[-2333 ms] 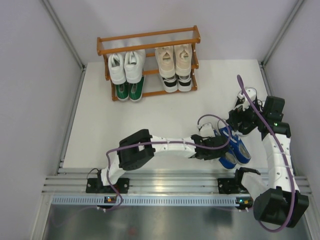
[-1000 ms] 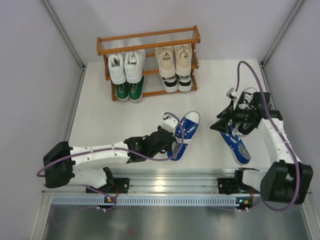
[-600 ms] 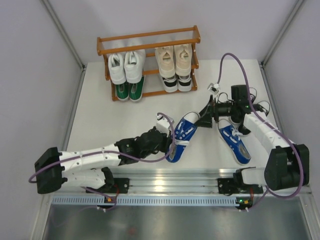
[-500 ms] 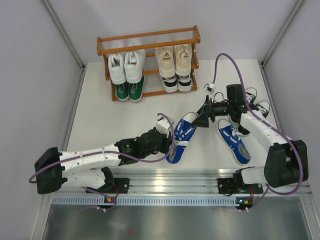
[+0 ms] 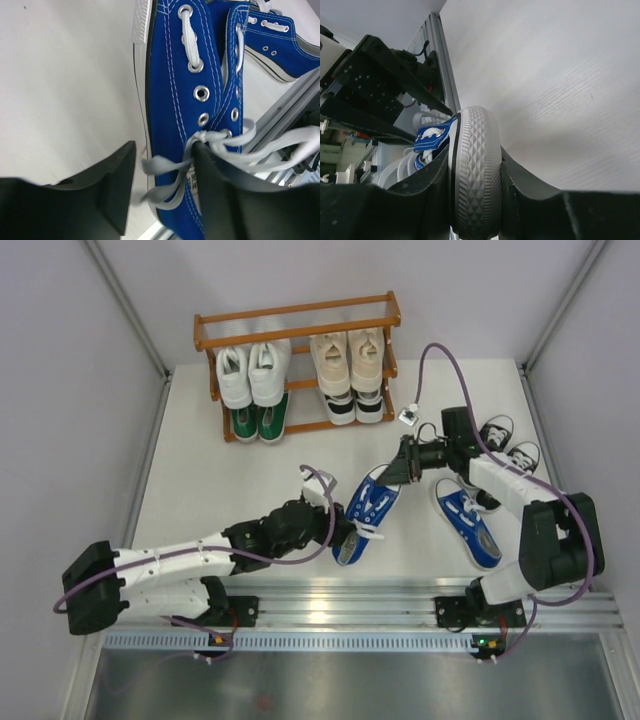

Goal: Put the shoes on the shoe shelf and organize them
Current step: Pick up the shoe at the center of the board.

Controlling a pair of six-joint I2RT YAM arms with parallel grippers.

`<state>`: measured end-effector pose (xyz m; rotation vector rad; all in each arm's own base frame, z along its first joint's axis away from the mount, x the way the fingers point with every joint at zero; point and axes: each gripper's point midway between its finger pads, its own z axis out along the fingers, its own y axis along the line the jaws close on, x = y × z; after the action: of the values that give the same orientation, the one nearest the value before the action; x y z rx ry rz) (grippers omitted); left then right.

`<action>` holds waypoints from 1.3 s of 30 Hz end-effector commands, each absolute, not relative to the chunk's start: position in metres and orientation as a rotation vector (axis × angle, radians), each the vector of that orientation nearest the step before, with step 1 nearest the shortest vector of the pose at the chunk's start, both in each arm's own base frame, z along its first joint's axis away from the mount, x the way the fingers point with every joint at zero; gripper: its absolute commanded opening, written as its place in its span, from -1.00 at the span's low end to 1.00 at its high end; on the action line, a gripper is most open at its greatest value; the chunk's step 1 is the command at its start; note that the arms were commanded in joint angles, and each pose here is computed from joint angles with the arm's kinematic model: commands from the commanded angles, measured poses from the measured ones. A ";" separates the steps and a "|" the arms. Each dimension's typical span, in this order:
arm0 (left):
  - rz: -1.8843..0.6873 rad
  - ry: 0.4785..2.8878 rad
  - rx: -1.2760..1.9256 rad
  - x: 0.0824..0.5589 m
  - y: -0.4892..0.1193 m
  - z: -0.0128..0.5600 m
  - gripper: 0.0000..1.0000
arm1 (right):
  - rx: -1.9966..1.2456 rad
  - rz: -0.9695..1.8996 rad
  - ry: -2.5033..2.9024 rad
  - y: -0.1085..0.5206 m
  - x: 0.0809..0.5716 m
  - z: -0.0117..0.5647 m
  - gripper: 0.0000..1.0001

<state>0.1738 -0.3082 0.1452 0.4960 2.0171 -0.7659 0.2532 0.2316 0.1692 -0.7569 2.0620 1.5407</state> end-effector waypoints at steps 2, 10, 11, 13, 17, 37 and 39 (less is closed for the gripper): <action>-1.004 1.841 0.348 0.173 -0.313 0.196 0.33 | -0.761 1.559 1.895 0.225 0.261 0.206 -1.00; -1.164 1.745 0.432 0.135 -0.286 0.184 0.52 | -0.625 1.547 1.884 0.202 0.275 0.211 -1.00; -1.179 1.738 0.426 0.133 -0.285 0.183 0.52 | -0.627 1.547 1.872 0.201 0.276 0.213 -1.00; -1.238 1.694 0.409 0.127 -0.283 0.189 0.53 | -0.611 1.548 1.872 0.198 0.276 0.214 -1.00; -1.298 1.696 0.402 0.117 -0.279 0.166 0.56 | -0.570 1.541 1.861 0.192 0.280 0.217 -1.00; -1.370 1.641 0.299 0.146 -0.330 0.164 0.63 | -0.567 1.558 1.843 0.189 0.278 0.219 -1.00; -1.350 1.655 0.281 0.151 -0.331 0.161 0.64 | -0.570 1.561 1.840 0.188 0.278 0.220 -1.00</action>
<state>0.1373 -0.3204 0.1128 0.3704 1.8258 -1.2721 0.2868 0.1881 0.1940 -0.4715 1.9415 1.5435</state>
